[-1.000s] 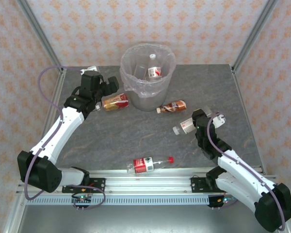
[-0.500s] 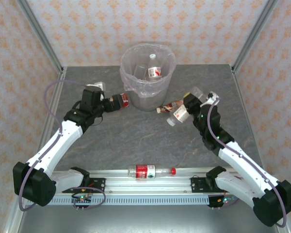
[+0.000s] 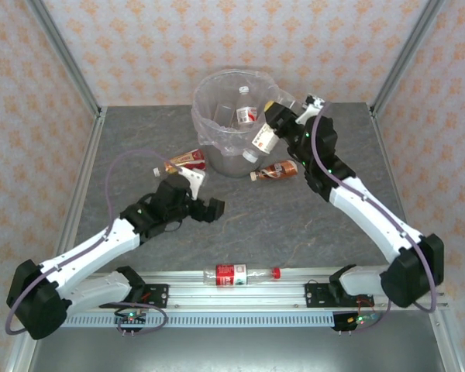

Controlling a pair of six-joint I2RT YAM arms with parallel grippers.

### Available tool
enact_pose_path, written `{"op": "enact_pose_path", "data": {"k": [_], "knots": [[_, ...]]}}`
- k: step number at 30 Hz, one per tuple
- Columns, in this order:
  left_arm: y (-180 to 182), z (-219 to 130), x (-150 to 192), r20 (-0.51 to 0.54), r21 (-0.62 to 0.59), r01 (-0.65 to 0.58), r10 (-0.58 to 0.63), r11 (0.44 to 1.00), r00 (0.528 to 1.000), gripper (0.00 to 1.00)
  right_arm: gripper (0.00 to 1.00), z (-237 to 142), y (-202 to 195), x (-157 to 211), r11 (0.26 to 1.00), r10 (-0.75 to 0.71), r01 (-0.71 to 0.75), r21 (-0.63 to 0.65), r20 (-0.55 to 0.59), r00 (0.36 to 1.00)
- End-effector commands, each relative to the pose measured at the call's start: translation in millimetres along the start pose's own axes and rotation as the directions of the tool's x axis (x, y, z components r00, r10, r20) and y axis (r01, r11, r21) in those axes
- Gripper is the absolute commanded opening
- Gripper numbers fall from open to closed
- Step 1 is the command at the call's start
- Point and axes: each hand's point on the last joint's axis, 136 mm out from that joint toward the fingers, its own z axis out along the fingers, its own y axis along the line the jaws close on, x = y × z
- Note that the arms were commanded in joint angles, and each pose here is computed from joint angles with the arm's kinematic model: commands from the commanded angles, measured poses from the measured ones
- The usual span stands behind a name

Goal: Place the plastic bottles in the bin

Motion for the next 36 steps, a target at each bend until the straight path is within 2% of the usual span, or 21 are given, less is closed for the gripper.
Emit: {"op": "enact_pose_path", "data": {"k": [1,6,9,14,27,30,33,36], "knots": [[-28.5,-3.7,12.1,0.063,0.028,-0.219,0.217,0.975,0.974,1.0,0.37,15.2,27.8,-24.6,0.998,-0.02,0.023,-0.064,0.053,0.998],[-64.4,-5.6,50.4,0.093,0.084,-0.45,0.443,0.889,0.892,1.0,0.39,58.1,27.7,-28.8,0.998,-0.064,0.065,-0.021,0.055,0.996],[-80.7,-3.7,67.5,0.055,0.118,-0.542,0.539,0.832,0.84,1.0,0.39,83.6,26.3,-25.2,0.995,-0.095,0.095,-0.004,0.035,0.995],[-106.1,6.0,110.1,-0.004,0.174,-0.681,0.692,0.711,0.722,1.0,0.4,114.1,18.9,-17.5,0.991,-0.128,0.128,0.03,0.009,0.992],[-128.7,14.8,141.2,-0.021,0.221,-0.789,0.812,0.573,0.583,1.0,0.45,121.6,16.3,-24.4,0.97,-0.222,0.223,0.095,-0.015,0.975],[-138.8,14.4,142.0,-0.01,0.248,-0.791,0.818,0.559,0.574,1.0,0.45,124.9,14.9,-24.1,0.969,-0.222,0.223,0.104,-0.023,0.975],[-135.1,22.7,156.4,-0.057,0.271,-0.805,0.843,0.529,0.535,1.0,0.46,127.4,14.6,-21.7,0.97,-0.217,0.22,0.104,-0.032,0.976],[-133.6,32.6,159.0,-0.092,0.265,-0.803,0.842,0.535,0.531,0.99,0.46,128.4,13.6,-19.8,0.972,-0.209,0.212,0.105,-0.038,0.977]]}}
